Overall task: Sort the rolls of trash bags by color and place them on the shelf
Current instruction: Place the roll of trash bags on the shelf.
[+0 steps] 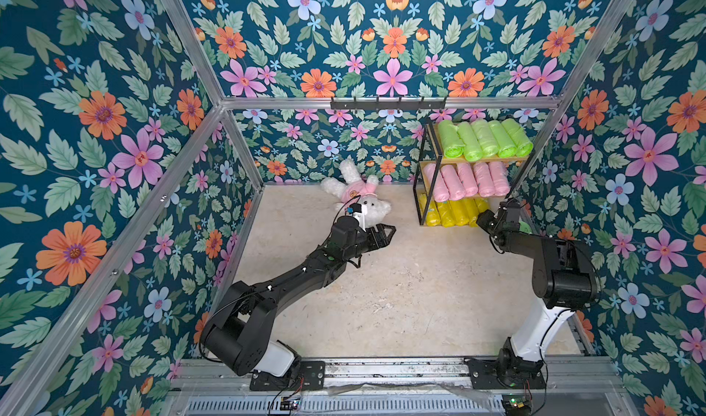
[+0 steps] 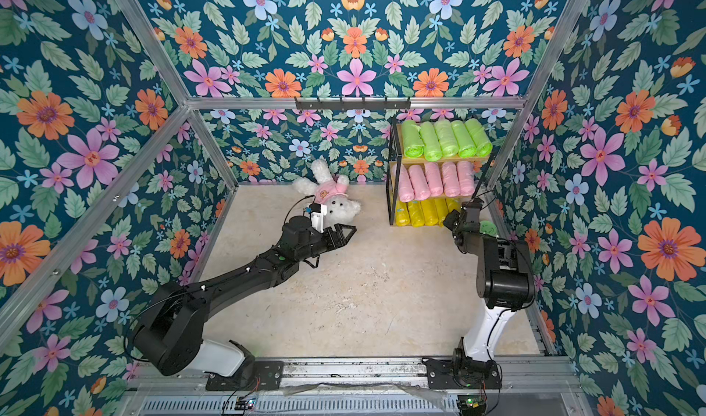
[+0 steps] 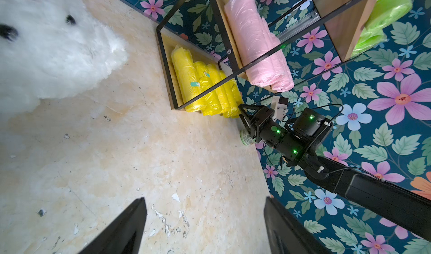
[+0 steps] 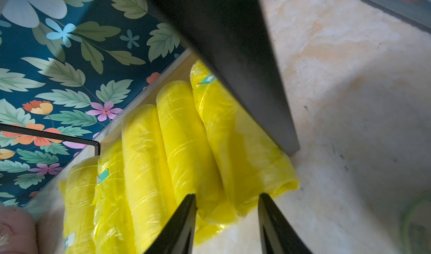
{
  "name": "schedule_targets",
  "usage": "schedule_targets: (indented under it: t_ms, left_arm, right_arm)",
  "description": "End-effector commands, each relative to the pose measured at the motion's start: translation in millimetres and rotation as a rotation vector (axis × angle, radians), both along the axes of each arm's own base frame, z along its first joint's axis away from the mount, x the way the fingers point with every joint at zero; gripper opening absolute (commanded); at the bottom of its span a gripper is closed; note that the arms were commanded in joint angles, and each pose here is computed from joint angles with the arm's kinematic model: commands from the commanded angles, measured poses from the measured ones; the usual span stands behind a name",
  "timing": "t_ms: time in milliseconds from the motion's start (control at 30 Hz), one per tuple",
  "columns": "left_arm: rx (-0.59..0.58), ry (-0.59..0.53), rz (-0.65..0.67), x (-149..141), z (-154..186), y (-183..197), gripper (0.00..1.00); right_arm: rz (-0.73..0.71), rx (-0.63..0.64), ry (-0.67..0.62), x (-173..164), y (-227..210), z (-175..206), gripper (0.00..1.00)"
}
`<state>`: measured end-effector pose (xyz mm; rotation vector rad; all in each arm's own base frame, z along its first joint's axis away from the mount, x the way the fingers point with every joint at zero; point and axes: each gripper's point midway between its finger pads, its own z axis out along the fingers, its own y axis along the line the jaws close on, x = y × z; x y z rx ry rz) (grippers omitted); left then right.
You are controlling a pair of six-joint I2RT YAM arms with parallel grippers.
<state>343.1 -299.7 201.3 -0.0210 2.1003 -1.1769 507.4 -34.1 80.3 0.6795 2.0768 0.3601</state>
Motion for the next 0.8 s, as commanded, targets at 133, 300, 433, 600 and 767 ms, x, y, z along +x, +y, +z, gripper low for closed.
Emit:
schedule_targets:
  t_ms: [133,300,433,600,767]
  left_arm:
    - [0.013,-0.032,0.002,3,5,3,0.84]
    - [0.022,-0.033,0.02,5,4,11,0.85]
    - [0.029,-0.042,0.058,10,6,25,0.85]
    - [0.105,-0.071,0.168,23,4,65,0.85]
    - [0.221,-0.131,0.365,30,4,131,0.86]
  right_arm:
    - [0.023,0.004,-0.064,-1,4,21,0.52]
    - [0.026,-0.008,-0.076,-17,4,32,0.54]
    - [0.051,-0.007,-0.114,-33,11,53,0.54]
    - [0.095,-0.036,-0.188,-68,28,89,0.56]
    - [0.143,-0.161,-0.243,-99,52,130,0.6]
